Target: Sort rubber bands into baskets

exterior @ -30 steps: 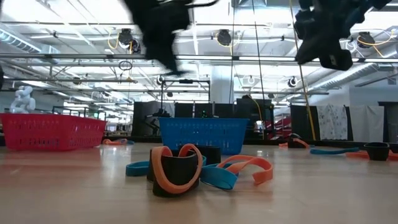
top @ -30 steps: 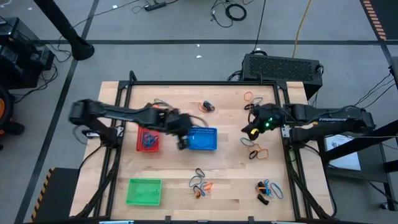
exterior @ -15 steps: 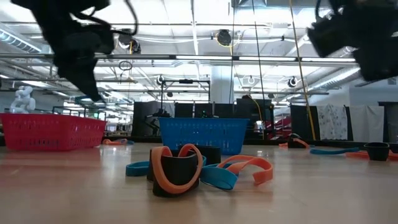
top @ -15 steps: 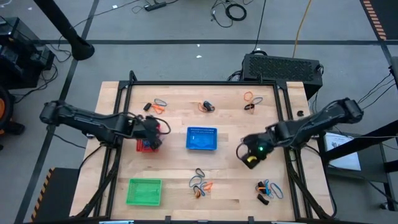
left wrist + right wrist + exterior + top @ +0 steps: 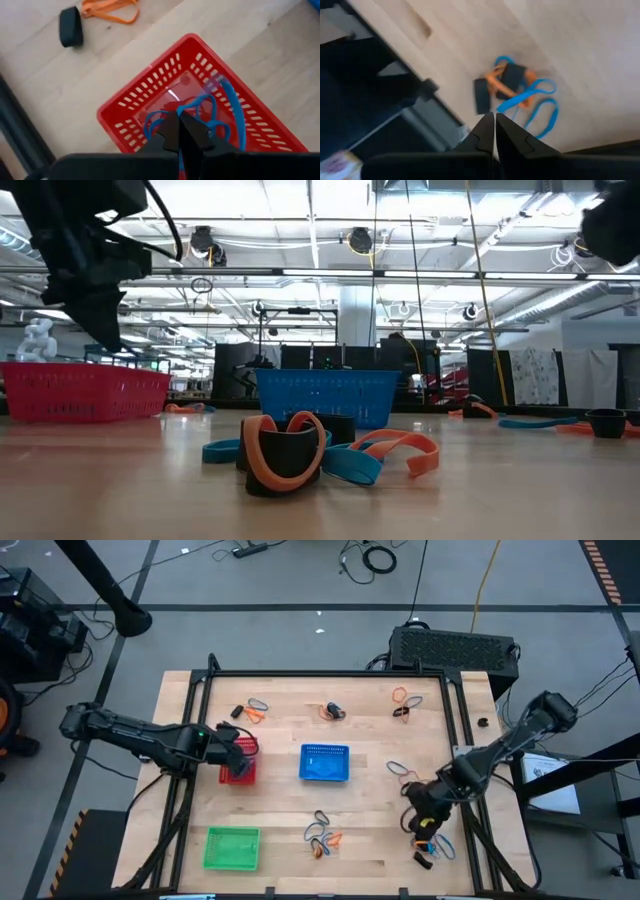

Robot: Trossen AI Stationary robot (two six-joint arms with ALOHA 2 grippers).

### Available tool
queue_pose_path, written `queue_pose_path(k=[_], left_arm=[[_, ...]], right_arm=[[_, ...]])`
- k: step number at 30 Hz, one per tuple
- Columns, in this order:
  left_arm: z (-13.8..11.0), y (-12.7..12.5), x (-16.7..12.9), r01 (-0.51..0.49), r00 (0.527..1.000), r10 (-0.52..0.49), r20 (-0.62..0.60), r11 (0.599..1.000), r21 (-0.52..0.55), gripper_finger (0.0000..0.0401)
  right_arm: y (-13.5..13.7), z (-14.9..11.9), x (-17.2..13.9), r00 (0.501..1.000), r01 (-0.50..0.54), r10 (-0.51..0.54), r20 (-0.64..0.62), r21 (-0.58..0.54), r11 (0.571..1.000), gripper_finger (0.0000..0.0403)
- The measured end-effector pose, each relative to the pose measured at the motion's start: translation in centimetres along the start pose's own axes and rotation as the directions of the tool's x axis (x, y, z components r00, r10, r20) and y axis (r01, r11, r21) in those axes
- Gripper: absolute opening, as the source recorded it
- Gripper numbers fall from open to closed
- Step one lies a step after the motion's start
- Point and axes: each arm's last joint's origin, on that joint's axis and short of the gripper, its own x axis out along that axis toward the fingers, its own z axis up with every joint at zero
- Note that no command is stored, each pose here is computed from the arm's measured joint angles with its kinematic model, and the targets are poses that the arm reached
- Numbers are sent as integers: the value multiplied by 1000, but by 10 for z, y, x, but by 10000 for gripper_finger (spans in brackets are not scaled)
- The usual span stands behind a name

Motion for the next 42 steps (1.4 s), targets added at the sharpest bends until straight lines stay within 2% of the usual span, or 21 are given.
queue_pose_path(k=[3,7,12,18,23,27,39,42], left_arm=[[-1,-2,2,5,1000,-5,-30,1000,1,14],[-1,-4,5,-18,999,16,-41,999,-49,32],[-2,-6,10,-42,998,41,-57,999,-19,69],[-2,-8,12,-52,997,50,-63,998,-18,135],[-1,-9,11,-37,996,35,-85,999,-20,175],[3,-13,6,-15,997,13,-70,1000,-27,186],[4,-14,5,4,996,-4,-86,1000,1,187],[6,-17,5,50,996,-47,-80,998,37,187]], right_arm=[[-3,-7,4,996,66,-65,55,-17,998,9],[-4,-16,15,991,131,-128,32,-100,986,20],[-3,-26,31,981,191,-192,8,-167,967,67],[-5,-34,51,957,287,-291,-8,-145,947,124],[-1,-40,68,956,282,-291,-19,-201,938,146],[-2,-44,78,949,300,-314,-24,-232,925,151],[-11,-51,106,896,431,-443,-20,-192,881,151],[-11,-54,112,896,431,-443,-22,-187,883,146]])
